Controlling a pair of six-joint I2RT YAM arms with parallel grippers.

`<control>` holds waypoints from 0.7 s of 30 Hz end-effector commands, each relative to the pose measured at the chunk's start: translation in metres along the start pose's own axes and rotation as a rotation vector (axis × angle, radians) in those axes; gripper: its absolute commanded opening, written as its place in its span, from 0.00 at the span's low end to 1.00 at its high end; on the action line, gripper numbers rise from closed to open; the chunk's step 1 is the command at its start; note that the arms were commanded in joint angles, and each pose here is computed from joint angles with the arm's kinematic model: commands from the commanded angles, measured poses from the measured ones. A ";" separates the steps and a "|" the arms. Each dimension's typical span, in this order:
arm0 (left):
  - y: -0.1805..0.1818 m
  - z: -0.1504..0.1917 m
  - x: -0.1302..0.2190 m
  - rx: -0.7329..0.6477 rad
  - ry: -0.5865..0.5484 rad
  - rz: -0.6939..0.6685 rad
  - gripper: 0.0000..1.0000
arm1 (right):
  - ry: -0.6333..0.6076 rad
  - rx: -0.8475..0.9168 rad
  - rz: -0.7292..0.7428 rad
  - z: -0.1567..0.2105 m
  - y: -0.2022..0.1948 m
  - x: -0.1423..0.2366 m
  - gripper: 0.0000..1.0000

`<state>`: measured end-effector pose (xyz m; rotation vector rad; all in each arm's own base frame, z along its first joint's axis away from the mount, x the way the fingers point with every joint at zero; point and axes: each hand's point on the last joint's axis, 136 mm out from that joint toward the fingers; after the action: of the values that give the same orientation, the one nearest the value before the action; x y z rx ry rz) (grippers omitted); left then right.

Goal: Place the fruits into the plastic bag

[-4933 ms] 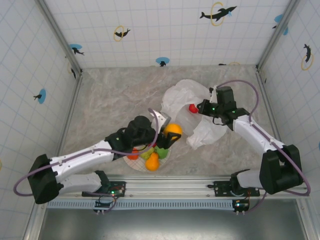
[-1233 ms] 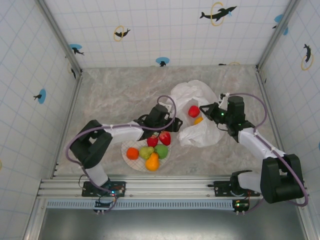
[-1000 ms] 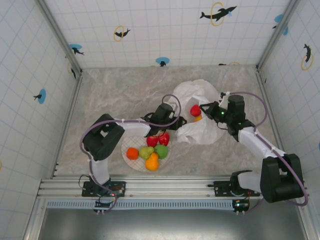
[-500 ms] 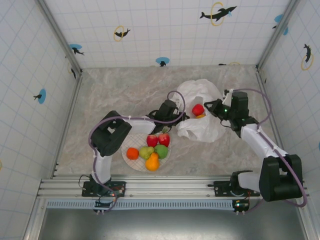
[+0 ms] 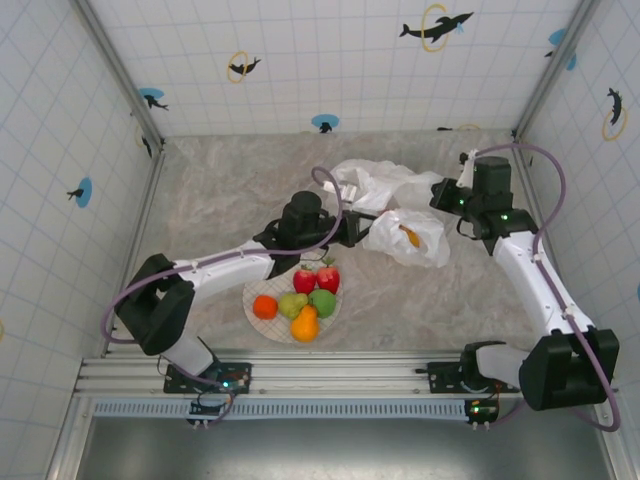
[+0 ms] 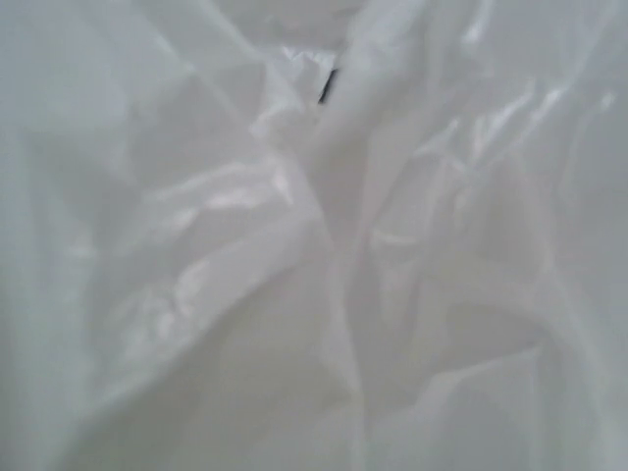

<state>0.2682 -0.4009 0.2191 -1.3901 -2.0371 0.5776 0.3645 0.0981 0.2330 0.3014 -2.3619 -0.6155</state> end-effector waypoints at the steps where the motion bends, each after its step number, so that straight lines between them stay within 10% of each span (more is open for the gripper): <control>1: 0.032 0.035 0.002 0.009 0.089 -0.121 0.12 | 0.029 0.030 -0.033 0.010 0.006 -0.005 0.00; 11: 0.060 0.065 0.070 -0.127 0.154 -0.342 0.75 | 0.077 0.005 -0.161 0.034 0.032 -0.018 0.00; 21: 0.060 0.065 0.138 -0.149 0.130 -0.442 0.90 | 0.102 0.039 -0.208 0.046 0.058 -0.027 0.00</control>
<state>0.2313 -0.2728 0.1763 -1.0560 -2.2172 0.2222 0.3495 0.1634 0.2163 0.5523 -2.2593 -0.6344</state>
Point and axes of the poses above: each hand's point on the last joint's axis, 136 mm out from that joint toward the fingers, its own x axis back along the fingers, its own y axis along the line the jaws close on, z = x × y, and after that the axes turned 3 degrees about -x, right-handed
